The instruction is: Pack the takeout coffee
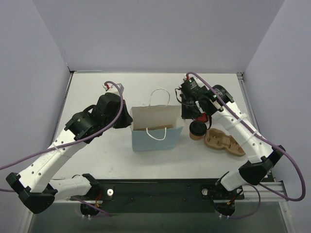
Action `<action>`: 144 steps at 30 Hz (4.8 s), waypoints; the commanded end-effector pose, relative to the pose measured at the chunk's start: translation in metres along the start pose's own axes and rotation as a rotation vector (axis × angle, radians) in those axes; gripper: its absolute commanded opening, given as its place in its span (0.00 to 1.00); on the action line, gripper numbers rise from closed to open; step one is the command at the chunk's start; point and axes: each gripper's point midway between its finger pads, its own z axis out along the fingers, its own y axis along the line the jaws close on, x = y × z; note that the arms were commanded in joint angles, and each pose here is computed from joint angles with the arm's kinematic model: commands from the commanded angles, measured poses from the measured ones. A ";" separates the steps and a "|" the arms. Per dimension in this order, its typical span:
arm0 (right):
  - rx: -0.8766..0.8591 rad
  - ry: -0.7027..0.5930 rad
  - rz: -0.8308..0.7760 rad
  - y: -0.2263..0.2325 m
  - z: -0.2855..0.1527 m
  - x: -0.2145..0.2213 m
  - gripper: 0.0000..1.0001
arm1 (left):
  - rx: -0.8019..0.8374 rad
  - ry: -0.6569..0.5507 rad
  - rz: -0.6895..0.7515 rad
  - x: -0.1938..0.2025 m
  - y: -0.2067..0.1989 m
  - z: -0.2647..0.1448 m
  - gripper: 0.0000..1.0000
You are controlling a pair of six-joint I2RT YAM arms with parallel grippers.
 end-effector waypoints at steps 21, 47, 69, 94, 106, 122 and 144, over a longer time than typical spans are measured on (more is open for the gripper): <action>-0.026 -0.049 0.051 0.030 -0.034 0.012 0.34 | -0.069 0.006 0.037 -0.021 0.025 -0.027 0.51; -0.022 -0.192 0.066 -0.006 -0.069 -0.015 0.42 | -0.072 -0.002 0.126 -0.033 0.025 -0.006 0.46; -0.007 -0.097 -0.046 -0.073 -0.002 -0.001 0.66 | 0.104 -0.014 0.136 -0.024 0.010 -0.010 0.00; 0.054 0.067 -0.216 -0.100 0.102 0.033 0.83 | 0.471 -0.277 0.316 0.008 0.000 -0.055 0.00; 0.027 0.046 -0.217 -0.105 0.111 0.052 0.84 | 0.490 -0.265 0.268 0.034 0.014 -0.058 0.00; 0.006 0.071 -0.181 -0.103 0.125 0.052 0.84 | 0.461 -0.251 0.284 0.042 0.025 -0.069 0.00; 0.065 0.077 -0.160 -0.112 0.131 0.053 0.81 | 0.435 -0.232 0.285 0.044 0.029 -0.066 0.00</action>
